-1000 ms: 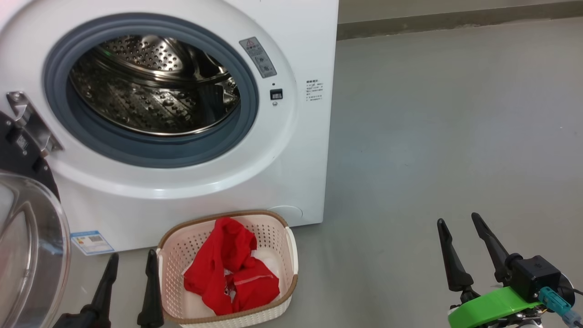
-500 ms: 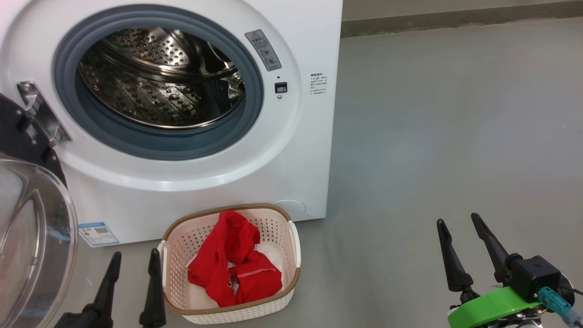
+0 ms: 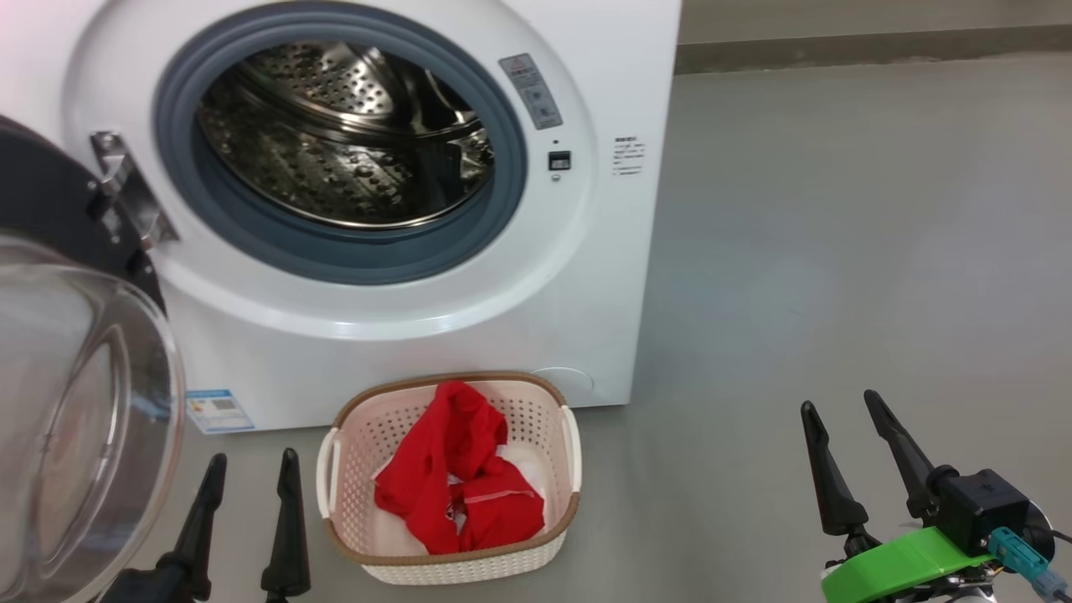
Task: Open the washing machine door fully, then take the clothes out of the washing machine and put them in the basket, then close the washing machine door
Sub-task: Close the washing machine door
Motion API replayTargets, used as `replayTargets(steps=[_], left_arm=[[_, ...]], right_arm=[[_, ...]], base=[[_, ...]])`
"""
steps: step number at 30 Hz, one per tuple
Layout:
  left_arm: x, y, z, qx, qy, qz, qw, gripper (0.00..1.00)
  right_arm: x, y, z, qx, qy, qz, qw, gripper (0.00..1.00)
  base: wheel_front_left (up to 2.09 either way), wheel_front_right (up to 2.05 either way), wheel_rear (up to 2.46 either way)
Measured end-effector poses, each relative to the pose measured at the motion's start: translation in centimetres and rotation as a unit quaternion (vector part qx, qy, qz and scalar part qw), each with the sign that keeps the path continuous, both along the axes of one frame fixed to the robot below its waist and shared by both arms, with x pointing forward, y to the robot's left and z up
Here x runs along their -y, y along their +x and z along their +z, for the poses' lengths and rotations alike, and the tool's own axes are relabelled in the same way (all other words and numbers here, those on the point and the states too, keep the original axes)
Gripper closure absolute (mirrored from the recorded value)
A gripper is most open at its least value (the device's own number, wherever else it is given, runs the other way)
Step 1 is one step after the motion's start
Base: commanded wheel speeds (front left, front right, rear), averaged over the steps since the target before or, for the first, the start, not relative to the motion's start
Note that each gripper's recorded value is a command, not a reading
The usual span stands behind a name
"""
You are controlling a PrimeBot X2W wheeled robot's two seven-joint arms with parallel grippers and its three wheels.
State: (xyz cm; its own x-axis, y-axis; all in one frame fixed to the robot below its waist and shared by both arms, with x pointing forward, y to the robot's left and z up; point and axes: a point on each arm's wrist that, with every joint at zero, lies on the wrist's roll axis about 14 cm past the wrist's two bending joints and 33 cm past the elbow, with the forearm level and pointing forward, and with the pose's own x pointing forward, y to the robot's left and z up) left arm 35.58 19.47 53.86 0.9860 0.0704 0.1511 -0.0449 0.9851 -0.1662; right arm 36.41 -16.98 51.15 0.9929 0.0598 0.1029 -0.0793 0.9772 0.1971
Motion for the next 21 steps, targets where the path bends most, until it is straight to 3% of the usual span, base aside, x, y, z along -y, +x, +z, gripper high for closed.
replayTargets(steps=[21], left_arm=[[-7.0,-5.7,1.2,0.006,0.010,0.120,0.993,0.00]], right_arm=[[-8.9,2.7,1.4,0.021,-0.001,0.129,0.991,0.00]], base=[[0.00,0.00,0.00]])
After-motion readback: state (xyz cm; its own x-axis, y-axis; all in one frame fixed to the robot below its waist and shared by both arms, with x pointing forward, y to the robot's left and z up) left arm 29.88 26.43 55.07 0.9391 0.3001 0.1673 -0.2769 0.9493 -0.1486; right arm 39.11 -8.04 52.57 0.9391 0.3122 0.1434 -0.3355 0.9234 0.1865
